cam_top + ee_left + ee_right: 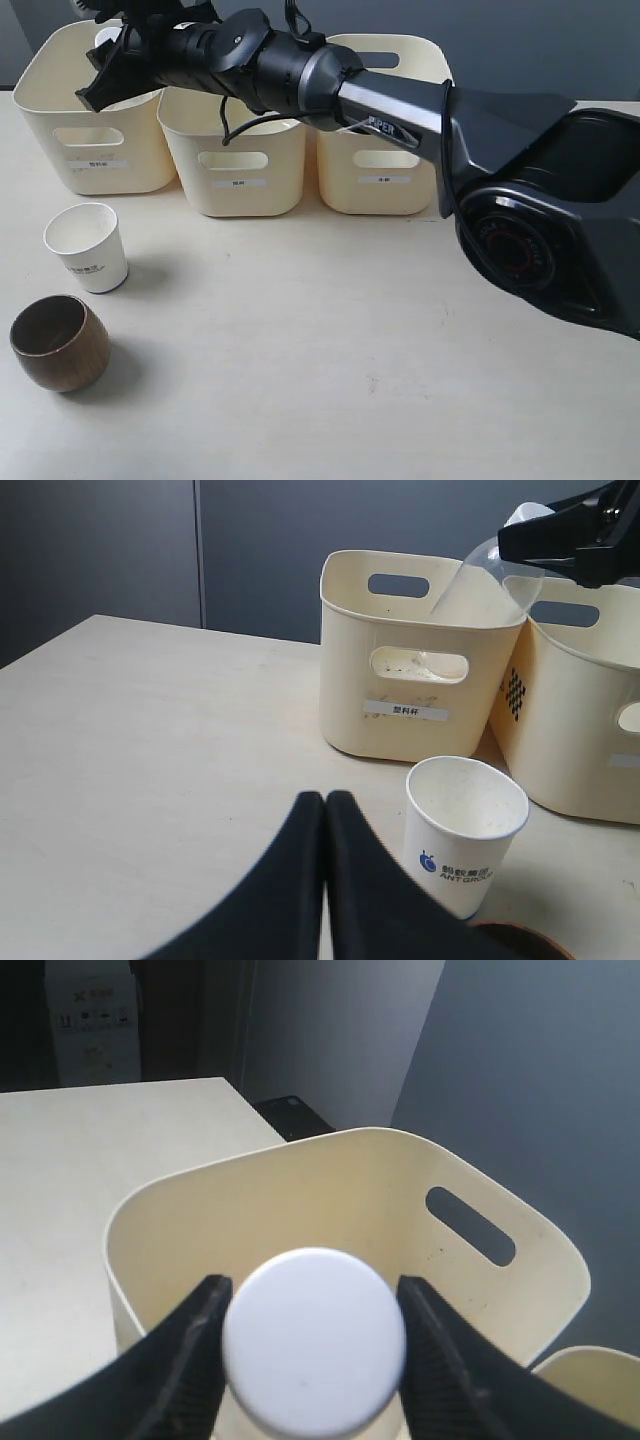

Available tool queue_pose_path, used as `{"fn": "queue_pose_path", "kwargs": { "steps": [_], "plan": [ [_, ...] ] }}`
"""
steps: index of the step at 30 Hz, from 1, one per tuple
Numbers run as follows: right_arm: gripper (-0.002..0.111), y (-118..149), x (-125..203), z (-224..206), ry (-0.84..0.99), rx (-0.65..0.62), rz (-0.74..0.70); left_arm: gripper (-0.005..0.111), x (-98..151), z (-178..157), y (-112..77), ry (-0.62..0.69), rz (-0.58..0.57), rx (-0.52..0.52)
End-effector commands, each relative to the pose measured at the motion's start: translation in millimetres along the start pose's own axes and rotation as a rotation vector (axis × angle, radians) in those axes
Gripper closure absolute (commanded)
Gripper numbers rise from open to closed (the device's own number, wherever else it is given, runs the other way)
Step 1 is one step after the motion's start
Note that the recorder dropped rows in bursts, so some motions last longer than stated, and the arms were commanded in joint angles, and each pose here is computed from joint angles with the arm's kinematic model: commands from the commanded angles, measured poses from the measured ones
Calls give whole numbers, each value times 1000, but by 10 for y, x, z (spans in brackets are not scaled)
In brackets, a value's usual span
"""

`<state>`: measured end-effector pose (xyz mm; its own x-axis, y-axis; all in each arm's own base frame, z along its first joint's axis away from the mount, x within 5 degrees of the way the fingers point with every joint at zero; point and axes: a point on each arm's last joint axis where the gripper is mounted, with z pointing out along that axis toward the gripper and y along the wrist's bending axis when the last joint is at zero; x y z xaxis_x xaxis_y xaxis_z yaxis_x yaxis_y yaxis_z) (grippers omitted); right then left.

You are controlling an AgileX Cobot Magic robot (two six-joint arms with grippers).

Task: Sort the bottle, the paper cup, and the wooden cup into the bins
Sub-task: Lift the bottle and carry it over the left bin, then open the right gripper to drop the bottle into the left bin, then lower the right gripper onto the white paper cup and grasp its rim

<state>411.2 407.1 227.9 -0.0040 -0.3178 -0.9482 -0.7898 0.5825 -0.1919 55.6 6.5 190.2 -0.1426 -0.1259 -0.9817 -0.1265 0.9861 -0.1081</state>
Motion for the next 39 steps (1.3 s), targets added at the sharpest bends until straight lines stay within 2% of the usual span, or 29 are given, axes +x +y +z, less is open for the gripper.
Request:
{"fn": "queue_pose_path", "kwargs": {
  "steps": [1, 6, 7, 11, 14, 18, 28, 34, 39],
  "plan": [
    [80, -21, -38, -14, -6, -6, -9, 107, -19, -7, -4, -13, 2, 4],
    [60, -11, -36, -14, -3, -17, -5, 107, -19, -7, -4, -13, 2, 4],
    [59, -15, -38, -14, -5, -12, -2, 107, -19, -7, -4, -13, 2, 4],
    [60, -14, -36, -14, -3, -14, -11, 107, -19, -7, -4, -13, 2, 4],
    [53, -14, -36, -14, -4, -14, -7, 107, -19, -7, -4, -13, 2, 4],
    [54, 0, -74, -37, -4, -35, -9, 107, -19, -7, -4, -13, 2, 4],
    [54, 42, -675, -440, -43, -175, -59, 107, -19, -7, -4, -13, 2, 4],
    [54, 123, -717, -741, 218, -328, -181, 107, -19, -7, -4, -13, 2, 4],
    [54, 221, -645, -917, 389, -487, -200, 107, -19, -7, -4, -13, 2, 4]
  ]
}}
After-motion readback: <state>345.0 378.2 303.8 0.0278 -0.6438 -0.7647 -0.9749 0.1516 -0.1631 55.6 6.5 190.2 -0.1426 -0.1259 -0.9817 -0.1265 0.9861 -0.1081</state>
